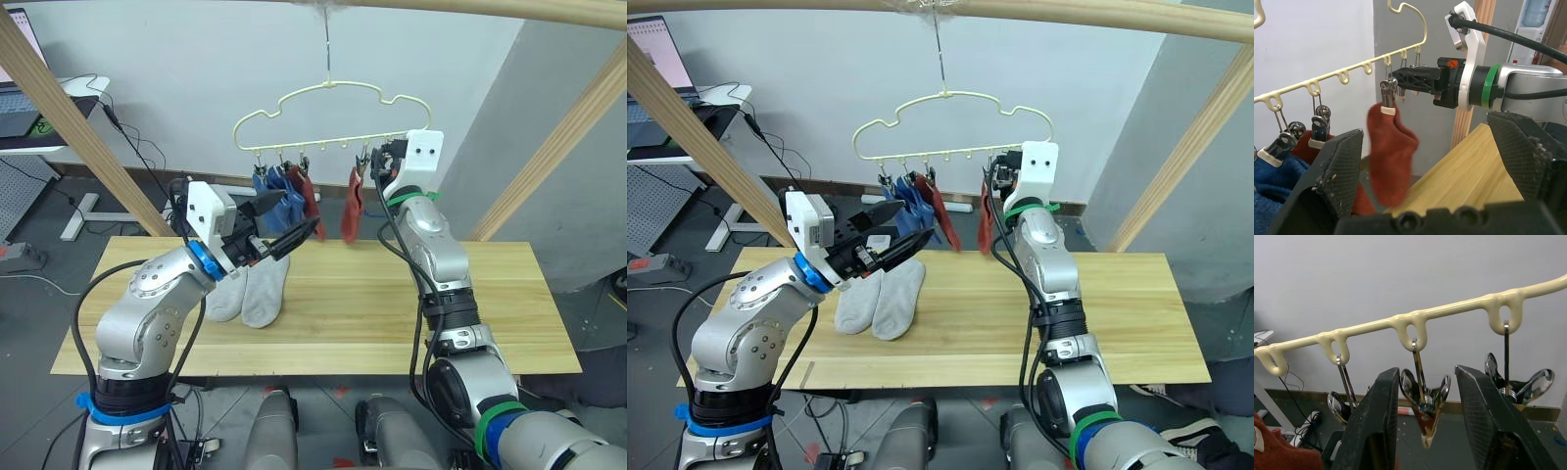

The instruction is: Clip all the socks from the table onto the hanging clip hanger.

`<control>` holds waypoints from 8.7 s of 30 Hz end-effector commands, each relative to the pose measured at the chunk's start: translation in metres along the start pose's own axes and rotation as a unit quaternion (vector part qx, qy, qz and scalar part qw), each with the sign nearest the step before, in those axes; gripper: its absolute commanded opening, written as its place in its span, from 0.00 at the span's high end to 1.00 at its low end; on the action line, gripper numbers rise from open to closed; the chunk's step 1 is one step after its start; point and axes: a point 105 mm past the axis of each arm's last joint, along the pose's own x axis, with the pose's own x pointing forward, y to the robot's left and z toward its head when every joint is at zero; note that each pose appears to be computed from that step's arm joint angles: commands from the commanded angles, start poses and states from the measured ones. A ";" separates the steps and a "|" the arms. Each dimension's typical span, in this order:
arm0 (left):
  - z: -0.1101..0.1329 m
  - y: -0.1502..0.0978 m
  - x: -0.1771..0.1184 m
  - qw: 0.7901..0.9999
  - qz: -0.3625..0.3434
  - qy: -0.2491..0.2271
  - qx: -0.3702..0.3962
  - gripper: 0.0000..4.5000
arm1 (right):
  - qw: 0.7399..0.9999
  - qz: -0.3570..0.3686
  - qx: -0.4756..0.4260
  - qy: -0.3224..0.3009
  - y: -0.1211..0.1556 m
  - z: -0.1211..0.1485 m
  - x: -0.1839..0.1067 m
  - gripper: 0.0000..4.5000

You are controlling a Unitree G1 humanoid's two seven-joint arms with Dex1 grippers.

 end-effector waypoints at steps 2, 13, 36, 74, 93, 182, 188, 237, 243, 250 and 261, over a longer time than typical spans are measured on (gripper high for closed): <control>0.010 -0.006 0.002 1.000 -0.009 -0.014 0.024 0.00 | 1.000 0.011 0.005 -0.029 0.007 0.017 0.002 0.58; 0.008 -0.008 0.003 1.000 -0.012 -0.013 0.025 0.00 | 0.999 0.022 0.013 -0.027 0.012 0.016 0.003 0.99; -0.145 0.088 -0.037 0.941 0.212 0.258 0.057 0.00 | 0.980 0.178 -0.053 0.078 -0.011 0.016 -0.017 1.00; -0.126 0.017 0.030 0.991 -0.013 0.128 0.044 1.00 | 0.979 0.165 -0.004 0.120 -0.020 0.021 -0.023 1.00; -0.068 -0.010 0.091 0.992 -0.024 -0.009 0.125 1.00 | 0.945 0.171 0.170 0.220 -0.007 0.044 -0.036 1.00; 0.003 -0.019 0.006 0.999 -0.033 0.009 -0.021 0.00 | 0.994 -0.015 -0.099 -0.039 -0.025 0.017 -0.016 0.61; 0.003 -0.019 0.004 0.999 -0.030 0.010 -0.020 0.00 | 0.994 -0.023 -0.098 -0.043 -0.027 0.019 -0.014 0.61; 0.002 -0.018 0.008 0.999 -0.030 0.013 -0.016 0.00 | 0.997 -0.027 -0.060 -0.033 -0.025 0.017 -0.005 0.61; 0.002 -0.018 0.008 0.999 -0.029 0.011 -0.015 0.00 | 0.998 -0.025 -0.056 -0.033 -0.022 0.018 -0.004 0.61; 0.001 -0.017 0.007 0.999 -0.027 0.013 -0.016 0.00 | 0.998 -0.025 -0.056 -0.034 -0.022 0.018 -0.002 0.61; 0.001 -0.018 0.008 0.999 -0.027 0.013 -0.016 0.00 | 0.998 -0.031 -0.050 -0.038 -0.026 0.020 -0.003 0.99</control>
